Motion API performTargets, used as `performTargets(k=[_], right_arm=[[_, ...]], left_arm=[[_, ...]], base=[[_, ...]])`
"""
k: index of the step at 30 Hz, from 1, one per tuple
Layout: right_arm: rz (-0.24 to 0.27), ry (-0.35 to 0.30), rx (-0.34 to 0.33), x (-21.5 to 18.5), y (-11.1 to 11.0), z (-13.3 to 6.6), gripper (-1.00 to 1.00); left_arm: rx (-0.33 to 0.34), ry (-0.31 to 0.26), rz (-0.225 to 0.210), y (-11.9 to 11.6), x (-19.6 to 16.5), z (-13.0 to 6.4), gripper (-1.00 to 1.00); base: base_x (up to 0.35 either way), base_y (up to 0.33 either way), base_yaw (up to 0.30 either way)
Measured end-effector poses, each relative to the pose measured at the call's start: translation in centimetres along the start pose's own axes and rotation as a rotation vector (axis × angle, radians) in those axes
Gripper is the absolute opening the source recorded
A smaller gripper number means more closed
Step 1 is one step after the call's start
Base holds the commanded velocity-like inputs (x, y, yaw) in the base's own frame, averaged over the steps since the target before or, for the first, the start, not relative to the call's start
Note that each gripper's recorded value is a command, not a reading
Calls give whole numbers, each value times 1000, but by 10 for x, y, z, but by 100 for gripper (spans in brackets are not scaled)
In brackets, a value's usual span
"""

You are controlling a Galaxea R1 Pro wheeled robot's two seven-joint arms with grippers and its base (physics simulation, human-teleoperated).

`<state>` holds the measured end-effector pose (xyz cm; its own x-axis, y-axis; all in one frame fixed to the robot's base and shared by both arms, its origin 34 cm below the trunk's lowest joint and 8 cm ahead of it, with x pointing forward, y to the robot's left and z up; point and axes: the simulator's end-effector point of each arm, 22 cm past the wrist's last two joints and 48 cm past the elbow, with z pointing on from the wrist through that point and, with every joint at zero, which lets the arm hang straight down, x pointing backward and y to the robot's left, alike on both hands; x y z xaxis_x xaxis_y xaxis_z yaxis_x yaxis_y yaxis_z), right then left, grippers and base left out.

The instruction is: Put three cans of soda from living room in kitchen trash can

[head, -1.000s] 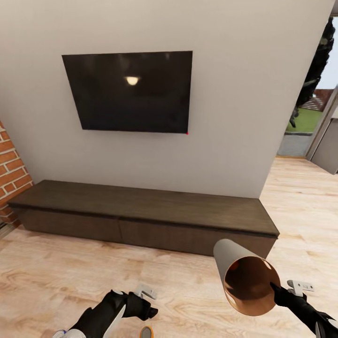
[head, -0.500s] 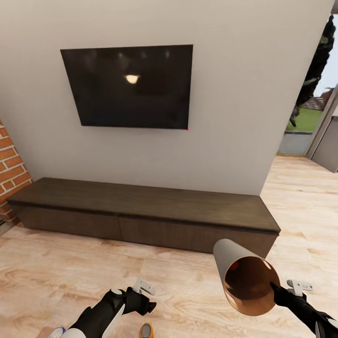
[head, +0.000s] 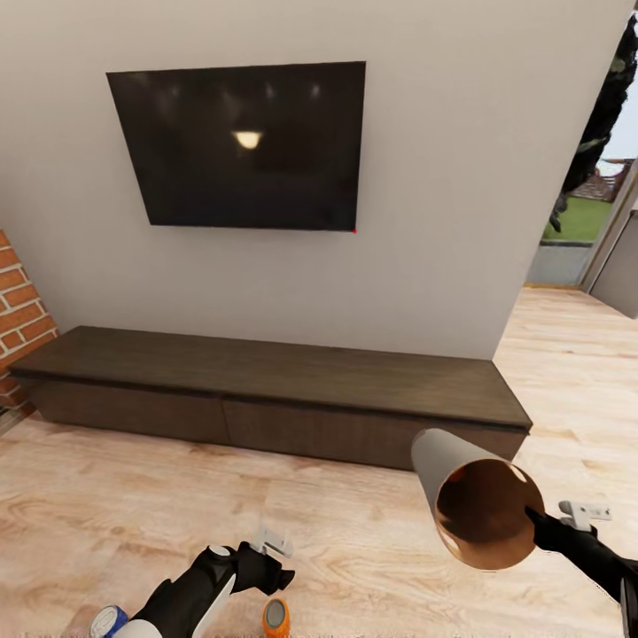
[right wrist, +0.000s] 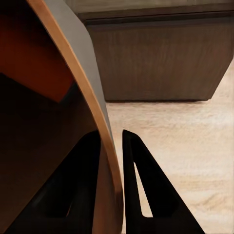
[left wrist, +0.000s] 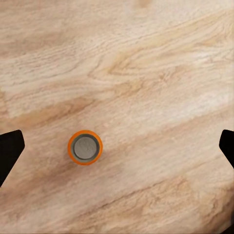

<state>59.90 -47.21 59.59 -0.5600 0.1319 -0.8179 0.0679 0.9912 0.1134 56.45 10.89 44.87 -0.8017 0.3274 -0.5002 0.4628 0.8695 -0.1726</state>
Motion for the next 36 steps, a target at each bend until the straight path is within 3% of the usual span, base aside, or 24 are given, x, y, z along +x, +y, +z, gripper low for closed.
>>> performTargets(k=[13, 36], right_arm=[[3, -4, 30, -26, -14, -14, -100], [-4, 35, 23, 33, -15, 15, -100]], left_arm=[[5, 8, -4, 2, 24, 27, 100], [19, 17, -13, 4, 66, 74, 100]], base=[[0, 0, 0], [0, 0, 0]])
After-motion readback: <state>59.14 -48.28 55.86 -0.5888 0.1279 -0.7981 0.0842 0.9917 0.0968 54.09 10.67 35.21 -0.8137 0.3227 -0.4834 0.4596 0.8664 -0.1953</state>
